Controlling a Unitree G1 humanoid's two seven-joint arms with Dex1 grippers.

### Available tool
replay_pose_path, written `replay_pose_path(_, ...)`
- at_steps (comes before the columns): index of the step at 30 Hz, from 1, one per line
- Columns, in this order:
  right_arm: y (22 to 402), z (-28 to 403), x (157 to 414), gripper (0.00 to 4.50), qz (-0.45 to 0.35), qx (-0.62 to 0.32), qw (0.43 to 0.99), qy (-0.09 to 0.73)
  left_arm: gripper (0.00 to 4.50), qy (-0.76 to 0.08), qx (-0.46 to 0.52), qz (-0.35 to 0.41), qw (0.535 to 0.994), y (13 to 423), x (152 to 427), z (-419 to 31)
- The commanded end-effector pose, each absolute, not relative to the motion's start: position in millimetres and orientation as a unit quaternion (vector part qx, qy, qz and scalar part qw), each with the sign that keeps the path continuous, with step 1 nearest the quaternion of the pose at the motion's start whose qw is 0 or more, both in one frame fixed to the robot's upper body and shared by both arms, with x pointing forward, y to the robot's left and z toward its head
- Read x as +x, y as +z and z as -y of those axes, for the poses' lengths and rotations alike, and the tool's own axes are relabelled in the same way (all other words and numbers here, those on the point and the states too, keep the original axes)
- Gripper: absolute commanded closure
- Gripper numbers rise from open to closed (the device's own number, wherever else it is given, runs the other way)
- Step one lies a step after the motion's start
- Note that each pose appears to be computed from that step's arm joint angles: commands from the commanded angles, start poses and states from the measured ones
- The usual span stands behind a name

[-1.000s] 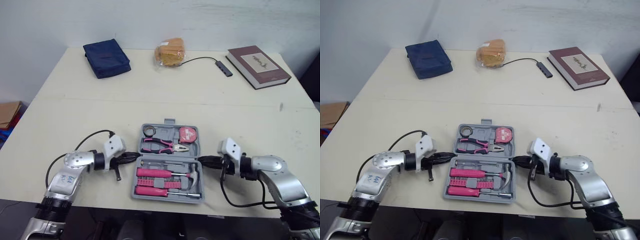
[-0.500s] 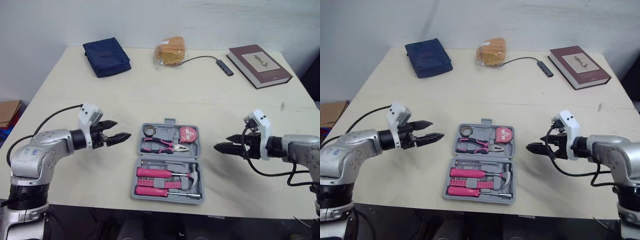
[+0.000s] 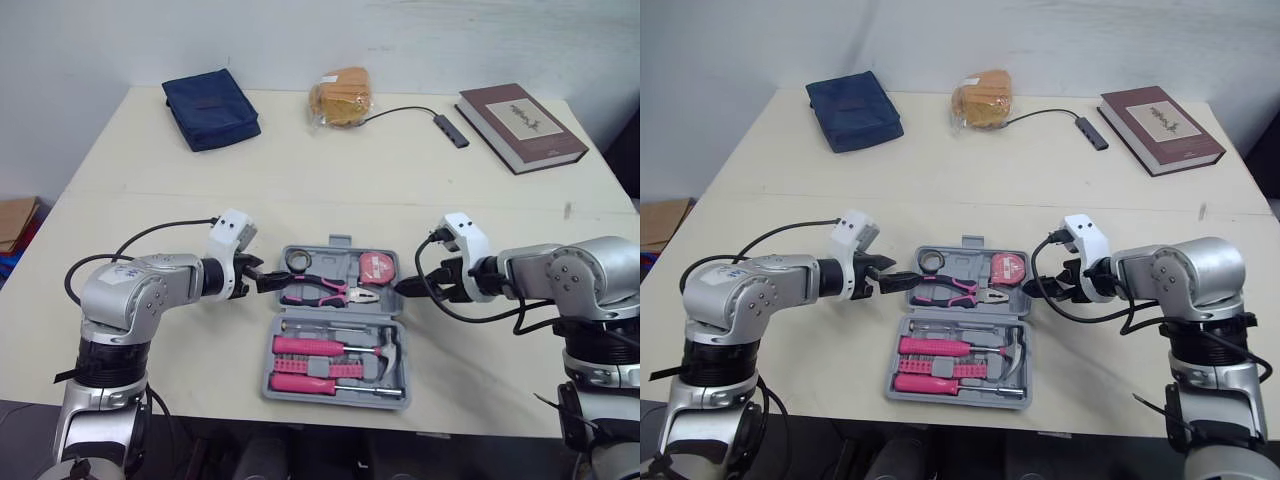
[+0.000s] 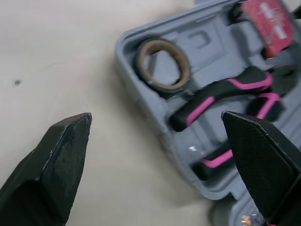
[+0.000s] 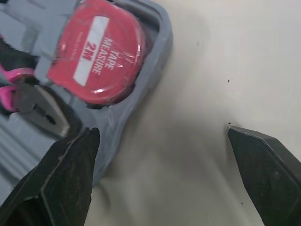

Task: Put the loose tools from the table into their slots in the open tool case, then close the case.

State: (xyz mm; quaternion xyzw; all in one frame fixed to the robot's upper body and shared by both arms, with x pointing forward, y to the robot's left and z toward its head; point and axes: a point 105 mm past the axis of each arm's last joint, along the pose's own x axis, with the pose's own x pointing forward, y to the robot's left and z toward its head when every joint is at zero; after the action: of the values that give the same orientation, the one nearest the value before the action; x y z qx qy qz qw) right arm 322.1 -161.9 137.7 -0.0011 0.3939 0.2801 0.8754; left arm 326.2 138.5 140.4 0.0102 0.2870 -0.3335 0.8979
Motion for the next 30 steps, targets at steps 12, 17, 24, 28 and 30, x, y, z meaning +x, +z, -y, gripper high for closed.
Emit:
replay_pose_path(12,127,145,322,0.0,-0.4,-0.002,0.874,0.276,0.02,-0.294,0.044,-0.306,0.904,127,332,-136)
replay_pose_path(17,122,139,322,0.0,-0.408,0.006,0.869,0.279,0.02,-0.286,0.04,-0.303,0.908,125,336,-136)
replay_pose_path(24,120,132,325,0.0,-0.409,0.006,0.871,0.272,0.02,-0.293,0.04,-0.303,0.906,124,335,-131)
replay_pose_path(28,115,127,319,0.51,-0.421,-0.003,0.862,0.284,0.0,-0.3,0.039,-0.308,0.902,122,332,-128)
replay_pose_path(30,112,125,316,1.32,-0.426,-0.001,0.857,0.29,0.57,-0.308,0.039,-0.314,0.897,120,328,-125)
